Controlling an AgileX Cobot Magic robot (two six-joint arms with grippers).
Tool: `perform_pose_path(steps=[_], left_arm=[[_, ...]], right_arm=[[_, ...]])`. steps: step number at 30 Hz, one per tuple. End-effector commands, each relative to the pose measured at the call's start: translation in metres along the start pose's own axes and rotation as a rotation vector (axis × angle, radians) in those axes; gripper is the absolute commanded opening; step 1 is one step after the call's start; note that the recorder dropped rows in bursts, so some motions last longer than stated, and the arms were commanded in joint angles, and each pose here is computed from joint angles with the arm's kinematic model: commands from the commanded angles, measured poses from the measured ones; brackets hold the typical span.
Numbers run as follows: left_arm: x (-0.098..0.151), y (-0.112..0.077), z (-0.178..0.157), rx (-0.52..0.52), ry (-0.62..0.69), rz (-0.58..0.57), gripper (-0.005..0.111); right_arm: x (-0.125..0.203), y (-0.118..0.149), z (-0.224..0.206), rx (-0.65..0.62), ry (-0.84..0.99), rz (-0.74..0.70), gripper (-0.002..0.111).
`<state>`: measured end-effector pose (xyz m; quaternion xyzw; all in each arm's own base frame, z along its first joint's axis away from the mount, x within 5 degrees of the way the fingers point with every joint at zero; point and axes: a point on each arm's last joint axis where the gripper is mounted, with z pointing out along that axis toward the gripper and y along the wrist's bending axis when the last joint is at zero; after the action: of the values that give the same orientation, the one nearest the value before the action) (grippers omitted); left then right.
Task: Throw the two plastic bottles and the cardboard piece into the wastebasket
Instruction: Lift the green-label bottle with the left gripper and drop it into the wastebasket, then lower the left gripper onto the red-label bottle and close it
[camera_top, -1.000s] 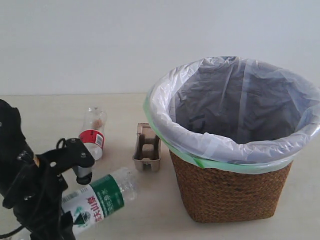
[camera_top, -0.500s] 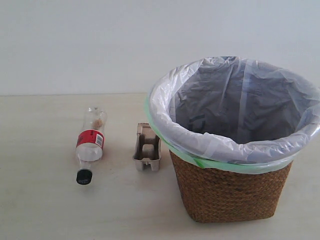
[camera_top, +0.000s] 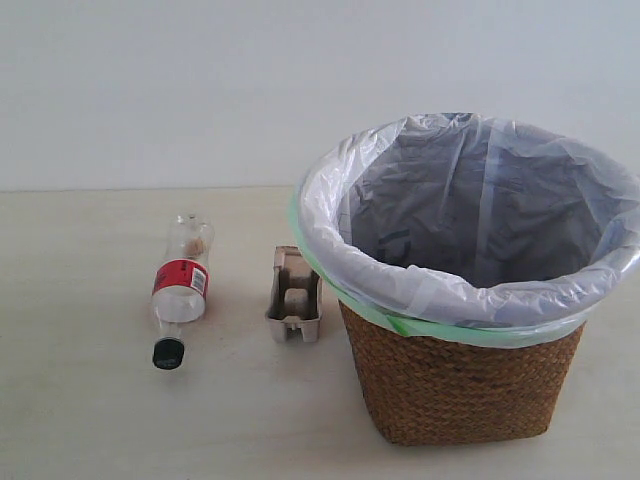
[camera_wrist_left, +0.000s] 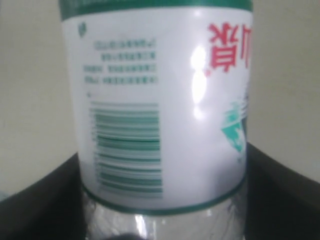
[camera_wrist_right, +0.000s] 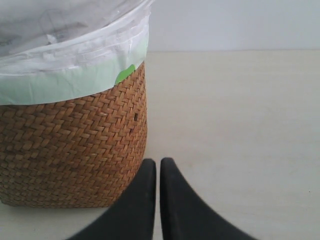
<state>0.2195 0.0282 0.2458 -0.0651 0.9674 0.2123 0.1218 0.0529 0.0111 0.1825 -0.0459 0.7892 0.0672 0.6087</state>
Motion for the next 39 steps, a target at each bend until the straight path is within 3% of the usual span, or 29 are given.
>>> perform_pose_path(steps=[1,4,5,8,9,11,13,15,17,22,26,33,39], left_arm=[[-0.025,-0.027,-0.009,0.295,-0.053,0.033,0.004],[-0.054,-0.060,-0.055,0.715,-0.207,0.107,0.006],[-0.063,-0.075,-0.080,0.899,-0.284,0.142,0.009],[-0.083,-0.107,-0.163,1.381,-0.520,0.225,0.034],[-0.090,-0.112,-0.191,1.494,-0.570,0.215,0.046],[-0.099,-0.117,-0.229,1.545,-0.637,0.220,0.071],[-0.106,-0.119,-0.249,1.488,-0.591,0.170,0.086],[-0.109,-0.122,-0.248,1.326,-0.550,0.202,0.094],[-0.109,-0.123,-0.233,1.148,-0.454,0.210,0.096],[-0.103,-0.120,-0.191,0.818,-0.275,0.312,0.096],[-0.105,-0.117,-0.150,0.550,-0.216,0.287,0.096],[-0.090,-0.128,-0.104,0.420,-0.088,0.352,0.096],[-0.093,-0.146,-0.076,0.397,-0.064,0.378,0.096]], right_arm=[[-0.001,0.000,0.000,0.007,-0.011,-0.008,0.000],[-0.001,0.000,0.000,0.007,-0.011,-0.008,0.000],[-0.001,0.000,0.000,0.007,-0.011,-0.008,0.000],[-0.001,0.000,0.000,0.007,-0.011,-0.008,0.000],[-0.001,0.000,0.000,0.007,-0.011,-0.008,0.000],[-0.001,0.000,0.000,0.007,-0.011,-0.008,0.000],[-0.001,0.000,0.000,0.007,-0.011,-0.008,0.000],[-0.001,0.000,0.000,0.007,-0.011,-0.008,0.000],[-0.001,0.000,0.000,0.007,-0.011,-0.008,0.000],[-0.001,0.000,0.000,0.007,-0.011,-0.008,0.000],[-0.001,0.000,0.000,0.007,-0.011,-0.008,0.000],[-0.001,0.000,0.000,0.007,-0.011,-0.008,0.000],[-0.001,0.000,0.000,0.007,-0.011,-0.008,0.000]])
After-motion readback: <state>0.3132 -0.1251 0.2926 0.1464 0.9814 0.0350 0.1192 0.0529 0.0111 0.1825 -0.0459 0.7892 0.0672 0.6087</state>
